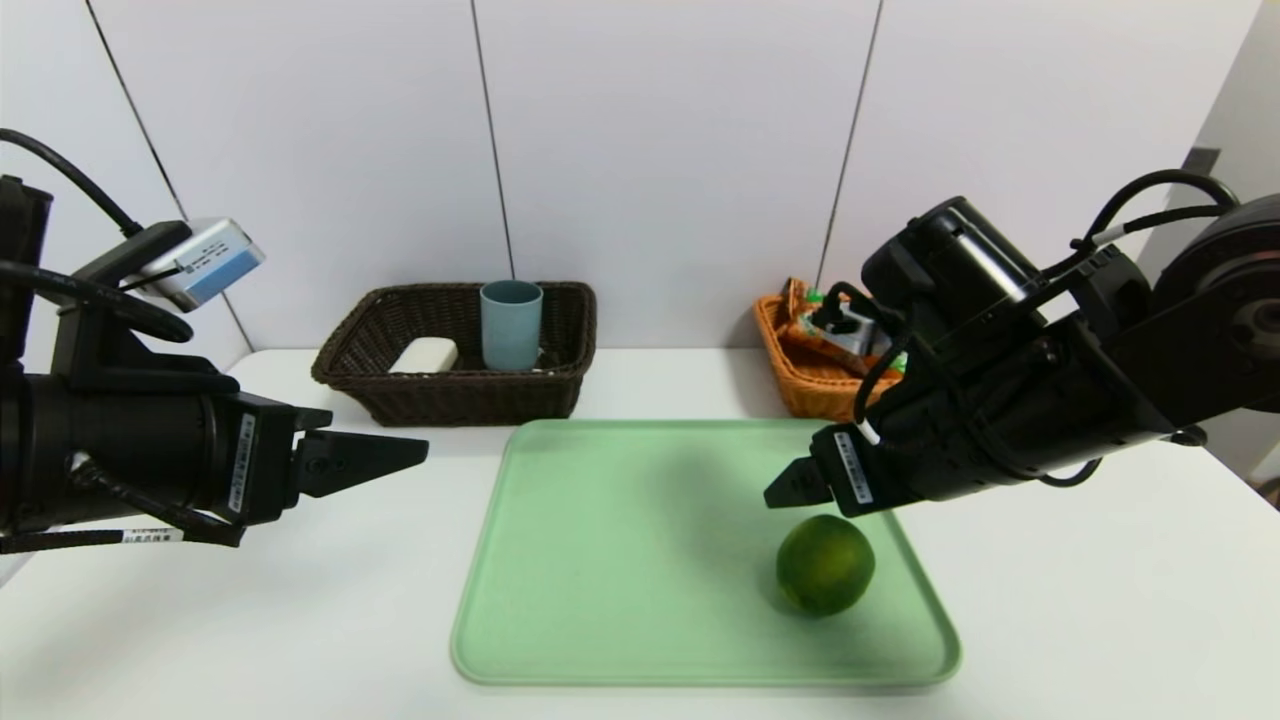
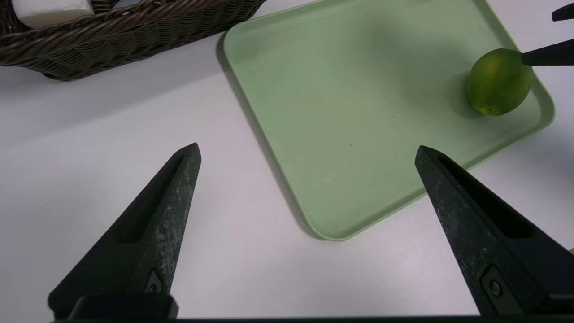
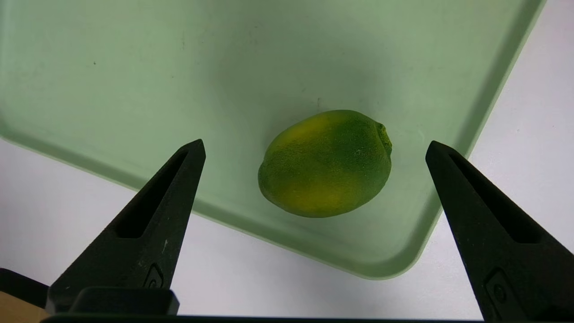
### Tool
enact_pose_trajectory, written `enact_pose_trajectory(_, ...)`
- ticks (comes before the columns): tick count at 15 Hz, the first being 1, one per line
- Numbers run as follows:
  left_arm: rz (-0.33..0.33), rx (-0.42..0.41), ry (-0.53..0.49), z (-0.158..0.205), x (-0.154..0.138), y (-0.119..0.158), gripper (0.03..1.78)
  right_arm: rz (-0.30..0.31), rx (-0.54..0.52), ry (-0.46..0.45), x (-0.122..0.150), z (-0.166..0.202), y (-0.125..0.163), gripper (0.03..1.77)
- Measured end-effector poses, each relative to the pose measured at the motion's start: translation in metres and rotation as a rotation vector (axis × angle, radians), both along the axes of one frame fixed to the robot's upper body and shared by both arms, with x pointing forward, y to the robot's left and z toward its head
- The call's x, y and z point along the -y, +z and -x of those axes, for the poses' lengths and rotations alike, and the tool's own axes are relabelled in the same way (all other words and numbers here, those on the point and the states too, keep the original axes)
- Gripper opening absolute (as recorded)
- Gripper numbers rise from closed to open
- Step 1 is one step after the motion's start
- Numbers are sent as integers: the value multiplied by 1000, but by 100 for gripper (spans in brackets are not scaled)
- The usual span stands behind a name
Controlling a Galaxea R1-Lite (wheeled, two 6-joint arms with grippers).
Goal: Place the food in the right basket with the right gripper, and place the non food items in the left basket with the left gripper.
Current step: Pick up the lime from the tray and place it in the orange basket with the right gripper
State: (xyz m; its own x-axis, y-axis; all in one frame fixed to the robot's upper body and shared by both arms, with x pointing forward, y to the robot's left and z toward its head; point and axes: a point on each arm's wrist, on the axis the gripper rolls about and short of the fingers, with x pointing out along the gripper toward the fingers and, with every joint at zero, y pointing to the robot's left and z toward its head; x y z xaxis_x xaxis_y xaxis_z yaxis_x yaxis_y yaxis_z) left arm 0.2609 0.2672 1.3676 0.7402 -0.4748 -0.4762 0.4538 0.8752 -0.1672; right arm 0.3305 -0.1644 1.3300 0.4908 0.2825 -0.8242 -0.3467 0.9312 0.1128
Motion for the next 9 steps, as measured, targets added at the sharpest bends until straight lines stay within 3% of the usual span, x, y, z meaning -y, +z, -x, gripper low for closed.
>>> enact_pose_trajectory(2,-1,-5,-1,-1,0,-1,169,54,29,83,2,0,0,170)
enact_pose_trajectory(7,-5,-18,0,-1,0,-6,169,286,128,478,8,1,-1,170)
enact_pose_trajectory(9,-7,-22,1,-1,0,-7,169,339,151,639,10,-4,-5,170)
